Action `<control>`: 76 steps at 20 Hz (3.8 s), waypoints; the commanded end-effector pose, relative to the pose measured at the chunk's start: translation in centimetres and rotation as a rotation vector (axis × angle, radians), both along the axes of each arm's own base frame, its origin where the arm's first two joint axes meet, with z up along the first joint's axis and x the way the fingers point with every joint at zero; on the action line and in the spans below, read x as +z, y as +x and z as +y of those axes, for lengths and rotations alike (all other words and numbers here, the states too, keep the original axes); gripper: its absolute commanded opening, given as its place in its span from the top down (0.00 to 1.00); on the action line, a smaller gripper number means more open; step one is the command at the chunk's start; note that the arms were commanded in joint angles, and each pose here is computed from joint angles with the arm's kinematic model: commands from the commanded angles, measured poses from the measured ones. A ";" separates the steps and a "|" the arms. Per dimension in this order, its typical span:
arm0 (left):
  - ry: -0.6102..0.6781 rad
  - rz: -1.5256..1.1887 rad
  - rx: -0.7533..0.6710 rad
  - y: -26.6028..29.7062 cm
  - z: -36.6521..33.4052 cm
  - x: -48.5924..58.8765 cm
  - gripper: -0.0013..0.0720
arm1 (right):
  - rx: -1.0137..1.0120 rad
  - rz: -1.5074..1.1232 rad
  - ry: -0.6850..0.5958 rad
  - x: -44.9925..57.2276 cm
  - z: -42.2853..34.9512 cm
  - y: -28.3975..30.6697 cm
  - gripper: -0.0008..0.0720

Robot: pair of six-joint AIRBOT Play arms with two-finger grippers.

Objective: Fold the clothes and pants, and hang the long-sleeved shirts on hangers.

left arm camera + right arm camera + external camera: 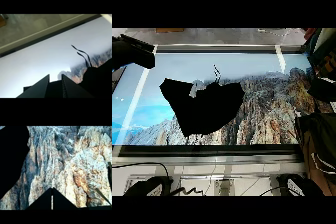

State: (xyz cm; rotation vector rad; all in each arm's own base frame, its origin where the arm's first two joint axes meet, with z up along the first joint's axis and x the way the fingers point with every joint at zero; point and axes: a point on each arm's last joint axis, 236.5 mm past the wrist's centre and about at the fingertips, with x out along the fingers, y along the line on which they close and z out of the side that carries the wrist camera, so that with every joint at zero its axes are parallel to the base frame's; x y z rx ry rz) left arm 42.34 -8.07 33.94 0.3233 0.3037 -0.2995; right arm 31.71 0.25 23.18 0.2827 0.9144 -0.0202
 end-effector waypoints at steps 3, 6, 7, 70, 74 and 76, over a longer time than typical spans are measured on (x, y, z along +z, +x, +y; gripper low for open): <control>0.000 -0.001 0.001 0.0 0.0 0.0 0.75 | 0.001 0.000 0.000 0.0 0.0 0.0 0.96; 0.001 -0.001 0.001 0.0 0.0 0.0 0.75 | 0.001 0.000 0.000 0.0 0.0 0.0 0.96; 0.001 -0.001 0.001 0.0 0.0 0.0 0.75 | 0.001 0.000 0.000 0.0 0.0 0.0 0.96; -0.739 1.164 0.215 -13.4 0.5 -46.7 0.51 | 0.417 0.124 0.115 -8.2 6.5 1.7 0.96; -0.719 1.137 0.231 -12.8 0.8 -47.0 0.87 | 0.446 0.158 0.151 -9.3 7.8 2.1 0.96; -0.719 1.138 0.231 -12.8 0.8 -46.9 0.97 | 0.501 0.190 0.155 -10.3 9.7 1.9 0.96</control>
